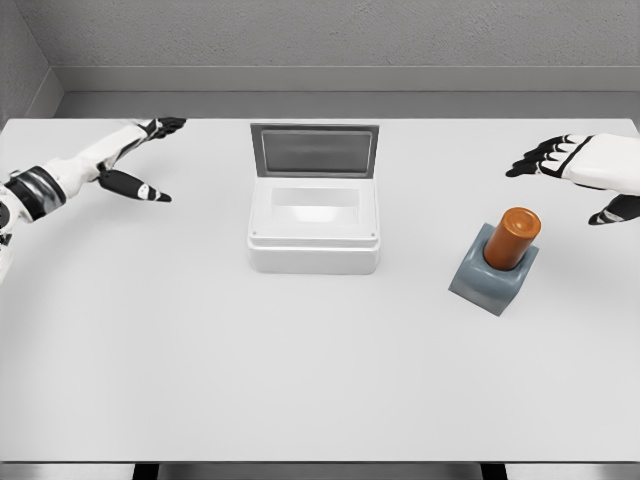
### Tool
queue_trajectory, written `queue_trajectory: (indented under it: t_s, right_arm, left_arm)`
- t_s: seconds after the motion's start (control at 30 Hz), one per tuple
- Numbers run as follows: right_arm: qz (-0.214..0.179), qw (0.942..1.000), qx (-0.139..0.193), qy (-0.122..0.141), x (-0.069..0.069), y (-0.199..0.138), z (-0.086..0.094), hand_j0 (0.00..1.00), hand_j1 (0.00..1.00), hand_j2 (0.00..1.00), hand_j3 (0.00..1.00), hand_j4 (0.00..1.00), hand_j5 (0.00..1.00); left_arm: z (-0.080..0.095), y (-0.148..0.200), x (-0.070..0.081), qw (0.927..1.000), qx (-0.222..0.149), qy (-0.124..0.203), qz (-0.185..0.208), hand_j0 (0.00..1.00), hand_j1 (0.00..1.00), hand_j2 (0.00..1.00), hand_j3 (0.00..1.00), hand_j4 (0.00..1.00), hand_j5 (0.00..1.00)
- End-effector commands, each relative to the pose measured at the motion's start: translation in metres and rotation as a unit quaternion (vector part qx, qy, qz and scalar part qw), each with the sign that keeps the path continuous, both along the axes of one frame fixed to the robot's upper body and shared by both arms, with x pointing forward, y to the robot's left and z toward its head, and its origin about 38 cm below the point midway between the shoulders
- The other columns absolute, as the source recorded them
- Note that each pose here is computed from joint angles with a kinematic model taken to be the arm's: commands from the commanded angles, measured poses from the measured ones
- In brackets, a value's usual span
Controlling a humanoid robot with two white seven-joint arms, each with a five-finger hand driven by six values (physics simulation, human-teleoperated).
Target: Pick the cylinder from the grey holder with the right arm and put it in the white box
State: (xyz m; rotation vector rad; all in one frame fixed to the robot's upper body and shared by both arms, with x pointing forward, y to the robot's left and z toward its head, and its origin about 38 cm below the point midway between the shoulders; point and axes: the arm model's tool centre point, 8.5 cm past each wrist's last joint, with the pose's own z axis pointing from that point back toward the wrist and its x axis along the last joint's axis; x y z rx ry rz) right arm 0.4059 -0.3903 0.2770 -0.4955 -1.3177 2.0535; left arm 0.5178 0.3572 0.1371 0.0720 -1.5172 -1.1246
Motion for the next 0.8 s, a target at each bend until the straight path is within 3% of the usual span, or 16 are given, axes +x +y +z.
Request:
queue_trajectory:
  t_s: [0.0,0.03,0.07,0.17,0.37,0.47,0.77]
  right_arm:
    - [0.0,1.0,0.001,0.002,-0.001,0.0,0.0,1.0,1.0,1.0,1.0,1.0,1.0]
    - [0.003,1.0,0.0,0.0,-0.001,0.002,0.002,1.0,1.0,1.0,1.0,1.0,1.0]
    - [0.005,1.0,0.003,0.001,-0.001,0.003,0.0,1.0,1.0,1.0,1.0,1.0,1.0]
    - [0.03,0.9992,-0.004,0.027,-0.009,0.019,-0.019,1.0,1.0,1.0,1.0,1.0,1.0]
    - [0.033,0.999,-0.002,0.029,-0.01,0.02,-0.019,1.0,1.0,1.0,1.0,1.0,1.0]
    - [0.029,0.9989,0.028,0.024,-0.007,0.021,-0.005,1.0,1.0,1.0,1.0,1.0,1.0]
    - [0.049,0.9975,0.004,0.052,-0.009,0.033,-0.02,1.0,1.0,1.0,1.0,1.0,1.0]
  left_arm:
    - [0.002,-0.006,0.001,0.9999,-0.003,-0.001,-0.01,1.0,1.0,1.0,1.0,1.0,1.0]
    - [0.001,-0.013,-0.001,0.9996,0.008,0.001,-0.026,1.0,1.0,1.0,1.0,1.0,1.0]
    - [0.002,-0.019,-0.002,0.9994,-0.005,-0.001,-0.035,1.0,1.0,1.0,1.0,1.0,1.0]
    - [0.002,-0.024,-0.002,0.9989,-0.013,0.004,-0.044,1.0,1.0,1.0,1.0,1.0,1.0]
    - [0.01,-0.019,0.001,0.999,-0.022,0.001,-0.038,1.0,1.0,1.0,1.0,1.0,1.0]
    - [0.016,-0.022,0.004,0.9986,-0.034,-0.004,-0.04,1.0,1.0,1.0,1.0,1.0,1.0]
    - [0.012,-0.028,0.006,0.9985,-0.026,0.007,-0.049,1.0,1.0,1.0,1.0,1.0,1.0]
